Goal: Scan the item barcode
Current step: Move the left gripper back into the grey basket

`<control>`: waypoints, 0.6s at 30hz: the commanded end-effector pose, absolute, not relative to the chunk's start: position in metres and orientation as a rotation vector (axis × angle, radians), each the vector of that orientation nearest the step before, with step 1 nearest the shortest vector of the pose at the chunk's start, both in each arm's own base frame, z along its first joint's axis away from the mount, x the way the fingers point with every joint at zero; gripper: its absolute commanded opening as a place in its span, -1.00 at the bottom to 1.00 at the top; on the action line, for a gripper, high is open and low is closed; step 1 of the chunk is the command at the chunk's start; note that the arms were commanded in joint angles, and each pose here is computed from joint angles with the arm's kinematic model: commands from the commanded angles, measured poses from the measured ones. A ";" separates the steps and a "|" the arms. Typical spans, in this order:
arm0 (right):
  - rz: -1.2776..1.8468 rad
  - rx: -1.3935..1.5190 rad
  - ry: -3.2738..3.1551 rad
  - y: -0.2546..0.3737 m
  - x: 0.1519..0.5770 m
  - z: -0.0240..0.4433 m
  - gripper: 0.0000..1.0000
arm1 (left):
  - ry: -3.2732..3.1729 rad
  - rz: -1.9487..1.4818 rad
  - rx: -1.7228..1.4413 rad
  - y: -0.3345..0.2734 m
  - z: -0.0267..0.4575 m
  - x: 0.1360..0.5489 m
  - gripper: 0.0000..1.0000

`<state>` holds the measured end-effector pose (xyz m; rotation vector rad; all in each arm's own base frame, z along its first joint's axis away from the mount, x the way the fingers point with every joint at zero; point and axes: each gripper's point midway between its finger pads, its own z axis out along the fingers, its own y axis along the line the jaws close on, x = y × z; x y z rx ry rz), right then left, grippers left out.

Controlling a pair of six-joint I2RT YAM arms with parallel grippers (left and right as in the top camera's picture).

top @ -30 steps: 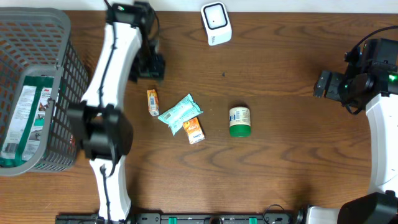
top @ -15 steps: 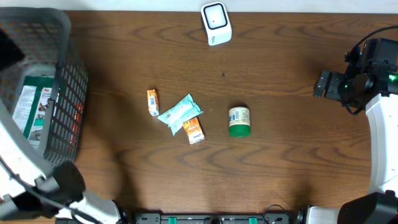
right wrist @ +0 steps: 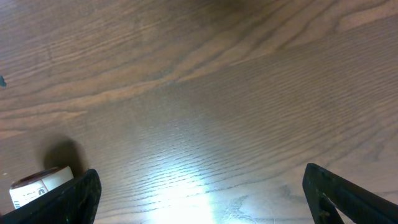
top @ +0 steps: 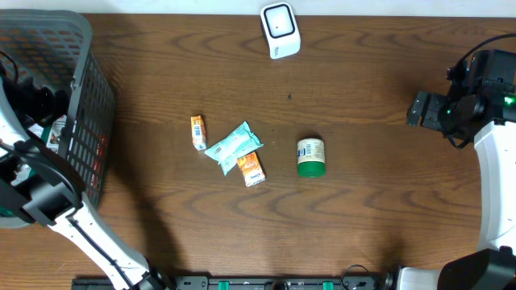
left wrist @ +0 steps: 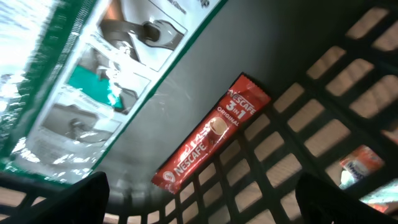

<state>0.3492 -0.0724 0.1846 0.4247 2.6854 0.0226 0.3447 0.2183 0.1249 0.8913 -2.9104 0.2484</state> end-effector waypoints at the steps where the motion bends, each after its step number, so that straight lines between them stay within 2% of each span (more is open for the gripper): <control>1: 0.007 0.415 2.684 -0.074 0.350 0.186 0.99 | -2.863 0.306 0.851 0.212 0.112 0.342 0.92; 10: 0.007 0.415 2.684 -0.074 0.350 0.186 0.98 | -2.804 0.315 0.881 0.207 0.105 0.334 0.84; 14: 0.007 0.414 2.683 -0.074 0.350 0.186 0.99 | -2.842 0.353 0.890 0.204 0.113 0.341 0.52; 18: 0.007 0.414 2.683 -0.074 0.350 0.186 0.99 | -2.918 0.458 0.869 0.194 0.134 0.349 0.53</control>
